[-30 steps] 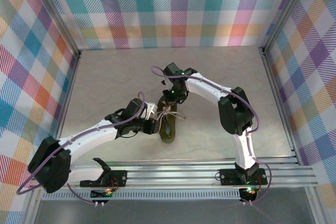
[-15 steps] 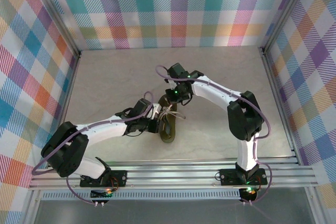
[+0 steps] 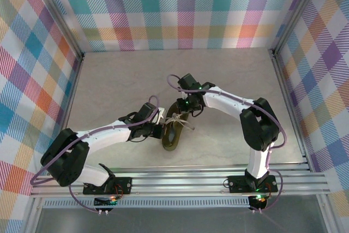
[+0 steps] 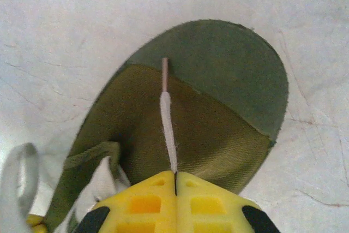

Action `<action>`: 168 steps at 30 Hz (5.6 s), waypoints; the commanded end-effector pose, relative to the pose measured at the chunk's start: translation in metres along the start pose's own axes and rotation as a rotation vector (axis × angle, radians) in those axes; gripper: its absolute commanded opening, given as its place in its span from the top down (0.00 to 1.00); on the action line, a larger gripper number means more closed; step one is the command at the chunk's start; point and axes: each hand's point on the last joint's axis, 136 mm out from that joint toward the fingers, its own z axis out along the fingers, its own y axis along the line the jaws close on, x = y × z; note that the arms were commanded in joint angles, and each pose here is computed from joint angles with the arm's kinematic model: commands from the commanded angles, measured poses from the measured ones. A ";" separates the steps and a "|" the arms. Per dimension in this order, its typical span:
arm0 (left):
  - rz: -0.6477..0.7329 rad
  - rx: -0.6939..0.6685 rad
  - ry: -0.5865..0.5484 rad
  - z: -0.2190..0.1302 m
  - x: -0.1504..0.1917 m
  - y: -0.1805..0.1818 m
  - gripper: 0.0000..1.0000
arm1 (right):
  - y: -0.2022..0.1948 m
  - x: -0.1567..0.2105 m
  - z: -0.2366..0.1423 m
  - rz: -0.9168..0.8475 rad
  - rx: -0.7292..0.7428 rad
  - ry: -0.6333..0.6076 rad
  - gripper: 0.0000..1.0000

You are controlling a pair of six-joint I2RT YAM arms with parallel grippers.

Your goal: Tie the shoes

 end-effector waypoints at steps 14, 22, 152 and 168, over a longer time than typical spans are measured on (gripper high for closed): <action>0.020 -0.029 0.015 -0.009 0.009 0.004 0.84 | -0.004 0.003 0.007 0.106 -0.027 -0.060 1.00; 0.018 -0.007 -0.013 -0.014 0.003 -0.002 0.83 | -0.002 0.002 0.022 0.095 -0.037 -0.035 1.00; 0.943 -0.029 0.081 -0.009 -0.030 0.062 1.00 | -0.032 0.088 -0.004 -0.438 0.029 0.031 1.00; 0.831 -0.128 0.127 -0.021 -0.037 0.089 1.00 | -0.035 0.090 -0.005 -0.312 -0.099 0.127 1.00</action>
